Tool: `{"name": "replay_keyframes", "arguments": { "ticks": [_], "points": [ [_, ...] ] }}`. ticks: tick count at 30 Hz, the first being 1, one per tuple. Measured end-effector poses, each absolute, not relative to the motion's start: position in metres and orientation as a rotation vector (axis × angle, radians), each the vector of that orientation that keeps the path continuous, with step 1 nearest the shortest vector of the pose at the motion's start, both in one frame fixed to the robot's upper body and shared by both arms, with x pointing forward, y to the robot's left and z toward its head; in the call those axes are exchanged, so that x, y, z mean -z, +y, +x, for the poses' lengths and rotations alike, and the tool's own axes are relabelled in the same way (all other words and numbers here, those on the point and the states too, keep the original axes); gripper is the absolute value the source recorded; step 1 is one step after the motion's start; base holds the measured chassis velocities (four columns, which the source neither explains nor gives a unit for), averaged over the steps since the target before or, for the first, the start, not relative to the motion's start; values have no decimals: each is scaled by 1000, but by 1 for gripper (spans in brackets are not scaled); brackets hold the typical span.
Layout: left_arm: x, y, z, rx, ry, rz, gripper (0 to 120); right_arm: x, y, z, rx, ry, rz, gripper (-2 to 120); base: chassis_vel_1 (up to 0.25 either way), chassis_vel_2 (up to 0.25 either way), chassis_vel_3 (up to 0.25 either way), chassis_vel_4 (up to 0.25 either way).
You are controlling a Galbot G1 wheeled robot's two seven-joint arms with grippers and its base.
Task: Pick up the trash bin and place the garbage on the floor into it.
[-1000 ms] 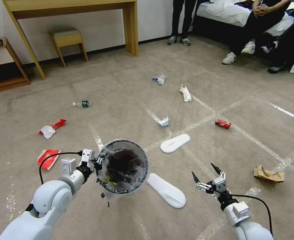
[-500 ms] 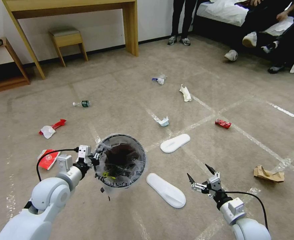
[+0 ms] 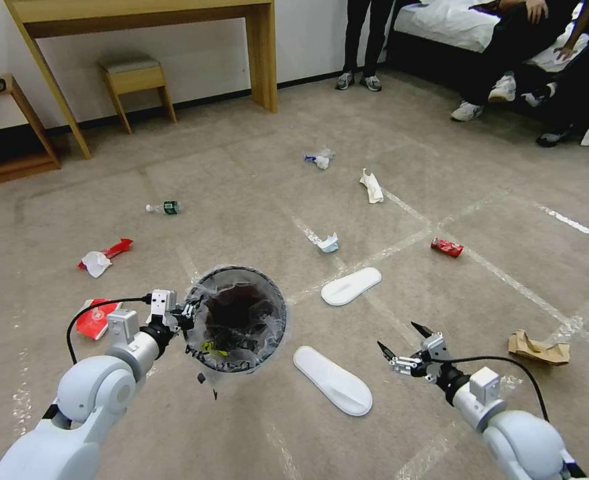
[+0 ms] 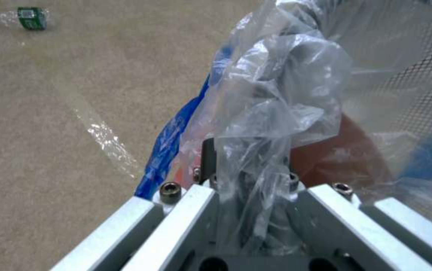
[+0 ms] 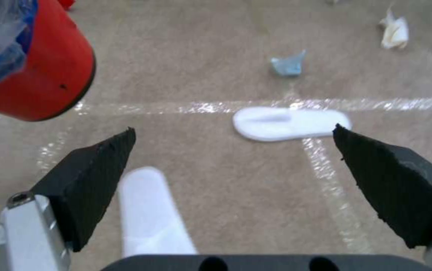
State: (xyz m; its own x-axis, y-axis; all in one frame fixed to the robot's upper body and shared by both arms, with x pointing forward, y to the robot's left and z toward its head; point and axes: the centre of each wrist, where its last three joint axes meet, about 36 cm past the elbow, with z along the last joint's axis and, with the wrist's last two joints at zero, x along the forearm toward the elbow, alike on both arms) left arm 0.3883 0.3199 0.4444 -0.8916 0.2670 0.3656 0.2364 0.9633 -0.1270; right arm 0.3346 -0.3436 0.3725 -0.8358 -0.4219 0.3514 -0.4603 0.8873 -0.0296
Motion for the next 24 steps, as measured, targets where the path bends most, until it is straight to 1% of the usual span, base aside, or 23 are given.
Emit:
{"name": "replay_keyframes", "arguments": {
  "ticks": [5, 14, 24],
  "points": [
    [-443, 319, 388, -114, -2729, -362, 1, -376, -337, 341, -103, -2651, 678, 100, 0, 0, 0, 0],
    [-442, 319, 388, -116, -2731, -369, 1, -362, -322, 346, -103, -2561, 729, 100, 0, 0, 0, 0],
    [-441, 323, 388, -123, -2740, -357, 1, -349, -292, 369, -122, -2428, 798, 100, 0, 0, 0, 0]
  ]
}}
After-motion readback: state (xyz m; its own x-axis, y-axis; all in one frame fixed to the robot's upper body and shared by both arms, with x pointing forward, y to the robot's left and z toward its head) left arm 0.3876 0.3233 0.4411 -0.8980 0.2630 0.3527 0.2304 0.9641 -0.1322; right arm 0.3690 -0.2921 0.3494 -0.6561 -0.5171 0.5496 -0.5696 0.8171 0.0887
